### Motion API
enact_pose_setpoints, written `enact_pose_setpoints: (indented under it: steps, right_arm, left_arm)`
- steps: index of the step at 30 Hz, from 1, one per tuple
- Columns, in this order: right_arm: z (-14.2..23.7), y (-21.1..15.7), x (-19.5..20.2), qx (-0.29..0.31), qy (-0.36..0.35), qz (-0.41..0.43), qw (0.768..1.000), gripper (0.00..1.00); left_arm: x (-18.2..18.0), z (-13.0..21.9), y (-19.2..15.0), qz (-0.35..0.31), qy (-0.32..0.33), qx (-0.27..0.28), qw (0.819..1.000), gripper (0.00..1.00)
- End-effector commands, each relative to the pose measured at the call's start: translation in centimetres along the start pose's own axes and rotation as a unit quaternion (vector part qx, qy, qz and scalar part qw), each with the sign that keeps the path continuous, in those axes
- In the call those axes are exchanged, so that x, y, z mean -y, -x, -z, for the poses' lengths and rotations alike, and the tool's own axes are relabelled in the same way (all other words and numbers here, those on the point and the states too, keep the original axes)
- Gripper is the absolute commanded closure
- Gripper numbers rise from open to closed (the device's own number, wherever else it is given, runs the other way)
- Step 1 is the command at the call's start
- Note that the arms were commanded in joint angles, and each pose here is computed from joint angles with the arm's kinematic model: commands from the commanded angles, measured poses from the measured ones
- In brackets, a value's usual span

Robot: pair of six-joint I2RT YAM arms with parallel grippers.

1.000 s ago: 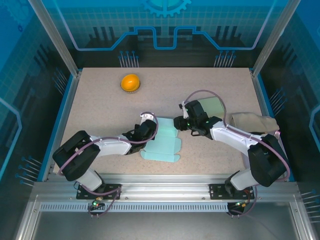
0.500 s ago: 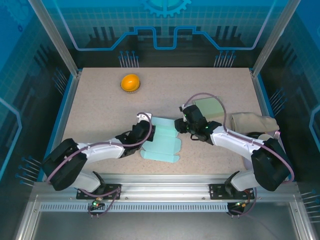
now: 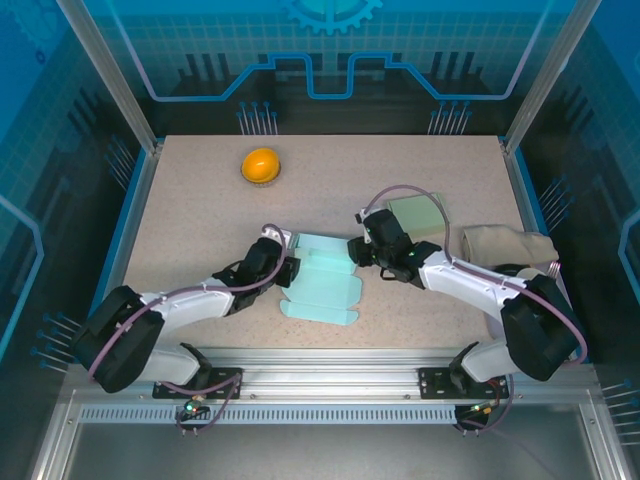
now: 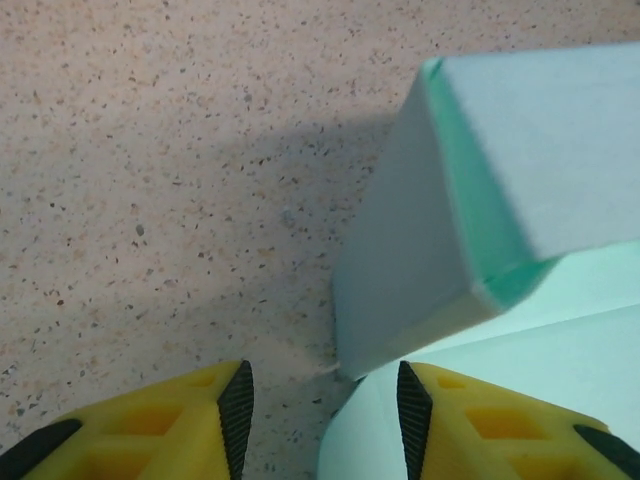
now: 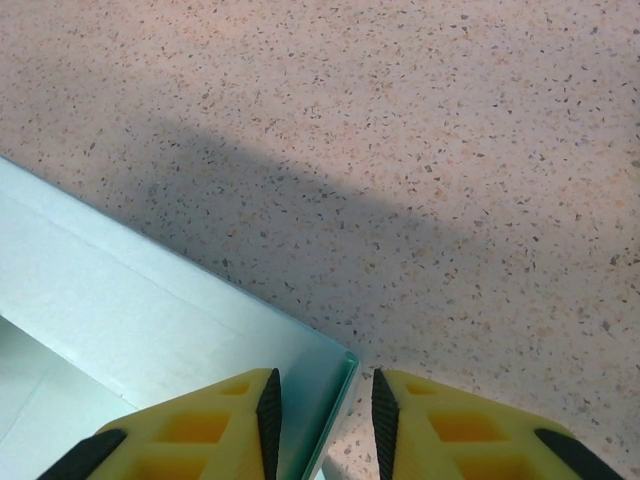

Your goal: Fold the paper box

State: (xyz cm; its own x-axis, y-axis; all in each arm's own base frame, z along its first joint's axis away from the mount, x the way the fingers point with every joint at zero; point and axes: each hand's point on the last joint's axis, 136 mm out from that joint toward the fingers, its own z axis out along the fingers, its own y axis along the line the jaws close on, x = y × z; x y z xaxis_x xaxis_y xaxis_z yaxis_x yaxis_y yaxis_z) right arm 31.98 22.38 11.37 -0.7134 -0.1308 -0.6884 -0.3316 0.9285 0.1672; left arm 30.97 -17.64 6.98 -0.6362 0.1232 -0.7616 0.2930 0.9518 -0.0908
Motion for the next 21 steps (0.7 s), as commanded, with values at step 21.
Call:
enact_pose_setpoints:
  steps: [21]
  right_arm:
    - [-2.2,-2.3,-0.3,-0.075,0.056,0.072,0.993,0.68]
  left_arm:
    - [0.7,-4.7,2.0,-0.046,0.007,0.024,0.999,0.57]
